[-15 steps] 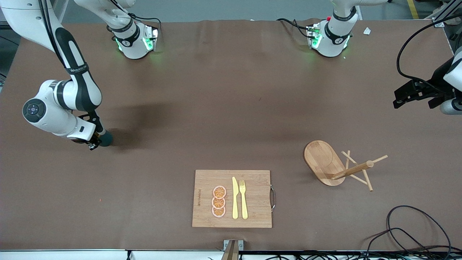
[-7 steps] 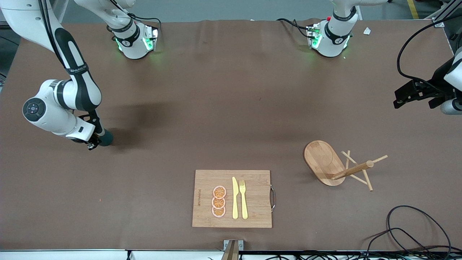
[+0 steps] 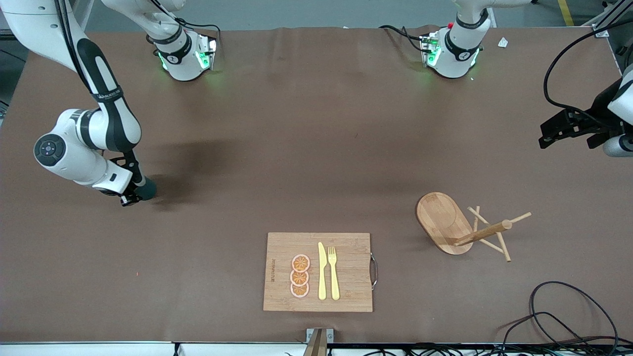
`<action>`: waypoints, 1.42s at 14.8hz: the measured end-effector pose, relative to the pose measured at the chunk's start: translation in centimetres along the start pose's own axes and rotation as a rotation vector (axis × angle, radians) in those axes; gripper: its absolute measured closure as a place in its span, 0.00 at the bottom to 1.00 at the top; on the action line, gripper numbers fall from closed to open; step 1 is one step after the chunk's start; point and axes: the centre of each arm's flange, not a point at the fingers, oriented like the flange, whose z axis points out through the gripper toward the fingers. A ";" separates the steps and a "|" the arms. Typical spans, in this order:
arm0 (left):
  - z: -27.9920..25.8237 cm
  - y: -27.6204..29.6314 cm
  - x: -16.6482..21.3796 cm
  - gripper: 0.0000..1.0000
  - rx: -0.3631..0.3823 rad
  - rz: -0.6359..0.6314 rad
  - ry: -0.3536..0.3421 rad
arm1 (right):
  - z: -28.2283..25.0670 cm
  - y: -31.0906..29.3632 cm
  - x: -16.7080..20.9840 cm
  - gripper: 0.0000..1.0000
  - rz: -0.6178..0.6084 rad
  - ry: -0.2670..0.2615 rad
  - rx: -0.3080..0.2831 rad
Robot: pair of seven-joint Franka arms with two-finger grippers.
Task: Transfer cup from left to right arm and place
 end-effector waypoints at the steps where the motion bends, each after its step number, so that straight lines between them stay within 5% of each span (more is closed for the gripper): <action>1: 0.0 0.0 0.0 0.00 0.000 0.000 0.000 | -0.2 0.0 0.0 0.36 0.020 0.003 0.006; 5: 0.0 0.0 0.0 0.00 0.000 0.000 -0.001 | -4.8 0.3 -0.2 0.00 0.195 0.022 0.040; 10: 0.1 0.0 0.0 0.00 0.000 -0.001 -0.002 | -11.1 0.8 -1.0 0.00 0.556 0.037 0.123; 15: 0.1 0.0 0.0 0.00 0.000 -0.001 -0.002 | -16.8 2.1 -3.1 0.00 0.813 0.013 0.085; 21: 0.3 0.0 0.1 0.00 0.000 -0.001 -0.006 | -22.4 1.7 -4.6 0.00 1.255 -0.007 0.134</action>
